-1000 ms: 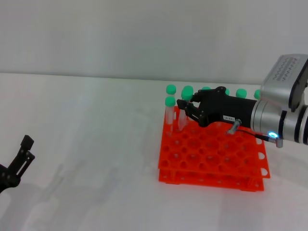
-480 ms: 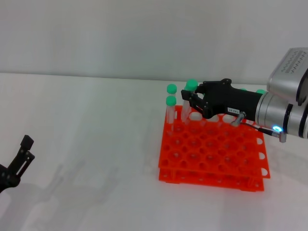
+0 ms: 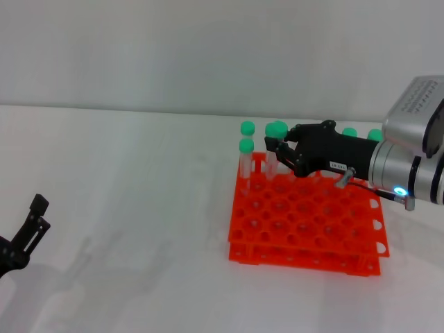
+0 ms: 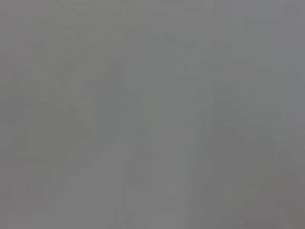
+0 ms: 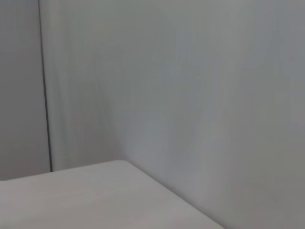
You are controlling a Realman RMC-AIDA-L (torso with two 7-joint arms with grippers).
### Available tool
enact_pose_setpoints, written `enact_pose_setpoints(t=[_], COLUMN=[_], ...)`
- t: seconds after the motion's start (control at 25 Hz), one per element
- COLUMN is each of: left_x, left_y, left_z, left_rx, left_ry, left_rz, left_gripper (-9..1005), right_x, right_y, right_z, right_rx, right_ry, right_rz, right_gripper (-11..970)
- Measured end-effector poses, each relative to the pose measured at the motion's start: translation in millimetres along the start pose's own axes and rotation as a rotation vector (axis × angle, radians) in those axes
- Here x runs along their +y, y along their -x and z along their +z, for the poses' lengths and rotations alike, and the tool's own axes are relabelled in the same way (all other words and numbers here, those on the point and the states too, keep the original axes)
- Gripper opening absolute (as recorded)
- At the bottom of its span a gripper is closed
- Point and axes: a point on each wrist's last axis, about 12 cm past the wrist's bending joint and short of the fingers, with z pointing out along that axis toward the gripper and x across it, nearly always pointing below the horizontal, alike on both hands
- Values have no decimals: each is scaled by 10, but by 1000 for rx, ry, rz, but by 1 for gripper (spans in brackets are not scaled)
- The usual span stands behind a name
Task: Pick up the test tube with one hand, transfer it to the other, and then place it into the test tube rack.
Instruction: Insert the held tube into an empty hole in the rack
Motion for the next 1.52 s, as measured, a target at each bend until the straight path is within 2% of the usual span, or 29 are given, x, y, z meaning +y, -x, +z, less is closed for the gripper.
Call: enact_pose_setpoints(t=[1.52], left_x=[1], left_y=[-5], left_z=[-7], left_rx=[5], left_ry=[2], left_rz=[-2], left_gripper=[893], right_x=[135], right_y=[-19], right_z=[200], right_rx=[93], right_ry=[30], right_rz=[-77], right_gripper=[207])
